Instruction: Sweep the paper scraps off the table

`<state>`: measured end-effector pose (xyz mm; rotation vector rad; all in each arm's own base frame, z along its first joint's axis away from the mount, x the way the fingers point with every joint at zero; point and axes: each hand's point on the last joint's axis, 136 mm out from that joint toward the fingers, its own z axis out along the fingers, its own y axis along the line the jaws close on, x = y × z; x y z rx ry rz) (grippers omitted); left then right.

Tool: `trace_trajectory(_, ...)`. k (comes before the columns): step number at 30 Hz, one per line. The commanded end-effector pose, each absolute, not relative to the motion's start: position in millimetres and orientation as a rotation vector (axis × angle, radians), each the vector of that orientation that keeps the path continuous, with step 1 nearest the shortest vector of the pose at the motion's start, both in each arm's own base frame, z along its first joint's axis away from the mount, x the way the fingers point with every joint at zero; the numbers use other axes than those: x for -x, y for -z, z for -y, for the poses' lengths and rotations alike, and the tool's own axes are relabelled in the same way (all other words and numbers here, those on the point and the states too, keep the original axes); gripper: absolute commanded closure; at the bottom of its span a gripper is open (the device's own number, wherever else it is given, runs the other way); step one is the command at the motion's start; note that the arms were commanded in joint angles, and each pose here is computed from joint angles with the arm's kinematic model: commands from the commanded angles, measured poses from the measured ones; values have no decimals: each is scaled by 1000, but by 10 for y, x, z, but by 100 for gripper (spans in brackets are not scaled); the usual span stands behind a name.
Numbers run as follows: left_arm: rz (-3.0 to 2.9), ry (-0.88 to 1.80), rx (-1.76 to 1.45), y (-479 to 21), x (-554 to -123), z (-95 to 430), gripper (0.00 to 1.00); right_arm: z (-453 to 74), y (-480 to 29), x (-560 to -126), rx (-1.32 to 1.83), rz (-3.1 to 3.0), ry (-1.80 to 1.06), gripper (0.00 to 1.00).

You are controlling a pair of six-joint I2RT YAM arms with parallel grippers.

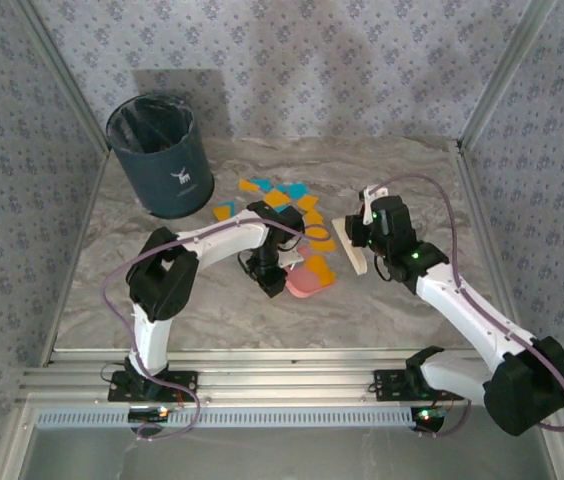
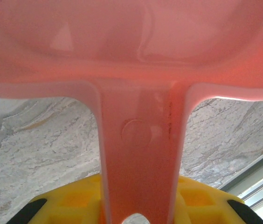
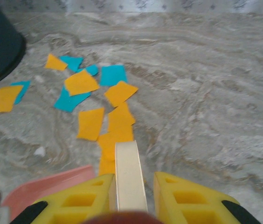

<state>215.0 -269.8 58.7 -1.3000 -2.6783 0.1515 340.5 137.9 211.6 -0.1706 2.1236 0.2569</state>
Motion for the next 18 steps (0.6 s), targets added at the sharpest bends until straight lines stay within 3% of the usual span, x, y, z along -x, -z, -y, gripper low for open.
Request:
trace_trajectory(1,2724,-135,1231,-664,-2152,2607,100,-1228,-2356,-3664,134,-2044,-167,100)
trace_trajectory(9,2748,-134,1181,-664,-2193,2564,100,-1059,-2308,-4176,129,-2020,-30,100)
trace_trajectory(18,2749,-131,1150,-654,-2202,2497,100,-1387,-2082,-4541,265,-2066,-71,100)
